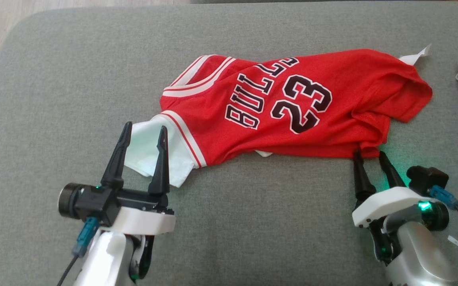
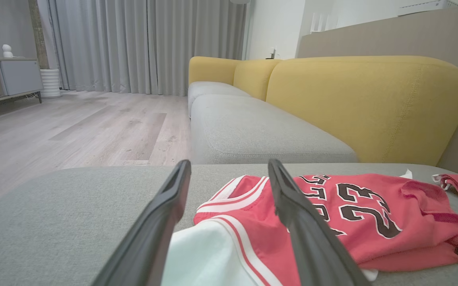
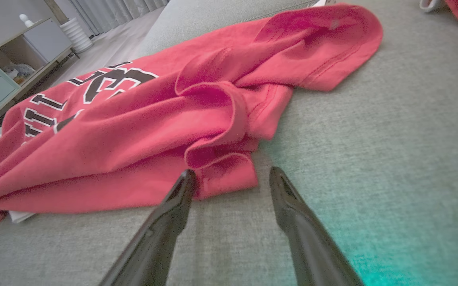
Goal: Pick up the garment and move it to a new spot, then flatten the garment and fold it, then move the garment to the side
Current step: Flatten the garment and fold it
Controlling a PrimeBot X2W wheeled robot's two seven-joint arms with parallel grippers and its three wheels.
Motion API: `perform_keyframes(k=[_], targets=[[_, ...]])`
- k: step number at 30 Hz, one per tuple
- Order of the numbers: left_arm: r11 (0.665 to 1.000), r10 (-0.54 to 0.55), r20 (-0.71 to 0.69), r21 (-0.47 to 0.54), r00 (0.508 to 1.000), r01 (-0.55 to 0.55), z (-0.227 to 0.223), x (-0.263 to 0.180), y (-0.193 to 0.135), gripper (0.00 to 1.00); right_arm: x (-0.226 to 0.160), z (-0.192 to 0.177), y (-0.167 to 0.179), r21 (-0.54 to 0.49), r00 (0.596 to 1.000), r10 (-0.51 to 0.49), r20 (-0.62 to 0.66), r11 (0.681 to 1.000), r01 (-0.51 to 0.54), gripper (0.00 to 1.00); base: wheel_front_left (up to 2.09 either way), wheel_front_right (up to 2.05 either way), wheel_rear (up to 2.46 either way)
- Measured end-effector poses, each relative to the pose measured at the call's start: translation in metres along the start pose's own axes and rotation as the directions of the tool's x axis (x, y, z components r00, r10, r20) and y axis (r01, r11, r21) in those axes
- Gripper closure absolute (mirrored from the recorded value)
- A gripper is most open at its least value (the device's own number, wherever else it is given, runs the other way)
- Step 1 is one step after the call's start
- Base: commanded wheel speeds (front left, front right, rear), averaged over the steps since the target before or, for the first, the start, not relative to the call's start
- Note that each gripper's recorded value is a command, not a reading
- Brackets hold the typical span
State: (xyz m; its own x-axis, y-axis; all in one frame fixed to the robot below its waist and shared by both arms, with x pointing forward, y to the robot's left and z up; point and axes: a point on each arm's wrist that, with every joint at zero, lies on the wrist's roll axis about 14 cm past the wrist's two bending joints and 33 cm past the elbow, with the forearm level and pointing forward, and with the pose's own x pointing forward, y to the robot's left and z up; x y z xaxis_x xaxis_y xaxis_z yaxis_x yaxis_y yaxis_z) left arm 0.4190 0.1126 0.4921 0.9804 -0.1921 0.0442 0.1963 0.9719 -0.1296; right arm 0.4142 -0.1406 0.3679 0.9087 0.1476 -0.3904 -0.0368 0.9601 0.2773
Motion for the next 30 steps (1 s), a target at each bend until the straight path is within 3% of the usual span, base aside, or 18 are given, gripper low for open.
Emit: perform_keyframes(k=[1, 8, 20, 26, 30], targets=[[1.0, 0.003, 0.001, 0.004, 1.0, -0.003, 0.001, 0.0, 0.001, 0.0, 0.0, -0.001, -0.001, 0.0, 1.0, -0.003, 0.0, 1.0, 0.003, 1.0, 0.0, 0.0, 0.0], [1.0, -0.014, 0.008, 0.004, 1.0, 0.014, 0.002, 0.004, -0.004, 0.0, -0.005, 0.003, -0.015, 0.007, 0.999, -0.047, 0.017, 0.999, 0.047, 1.0, 0.0, 0.0, 0.0], [0.995, -0.099, 0.039, -0.027, 0.994, 0.1, 0.01, 0.015, -0.038, 0.0, -0.053, 0.044, -0.084, -0.004, 0.958, -0.244, 0.148, 0.969, 0.248, 1.0, 0.0, 0.0, 0.0], [0.99, -0.133, 0.043, -0.033, 0.99, 0.135, 0.012, 0.015, -0.051, 0.0, -0.097, 0.029, -0.11, -0.008, 0.94, -0.332, 0.075, 0.943, 0.334, 1.0, 0.0, 0.0, 0.0], [0.988, -0.149, 0.055, -0.033, 0.987, 0.151, 0.017, 0.014, -0.057, 0.0, -0.121, -0.001, -0.109, -0.015, 0.937, -0.342, -0.07, 0.94, 0.342, 1.0, 0.0, 0.0, 0.0]])
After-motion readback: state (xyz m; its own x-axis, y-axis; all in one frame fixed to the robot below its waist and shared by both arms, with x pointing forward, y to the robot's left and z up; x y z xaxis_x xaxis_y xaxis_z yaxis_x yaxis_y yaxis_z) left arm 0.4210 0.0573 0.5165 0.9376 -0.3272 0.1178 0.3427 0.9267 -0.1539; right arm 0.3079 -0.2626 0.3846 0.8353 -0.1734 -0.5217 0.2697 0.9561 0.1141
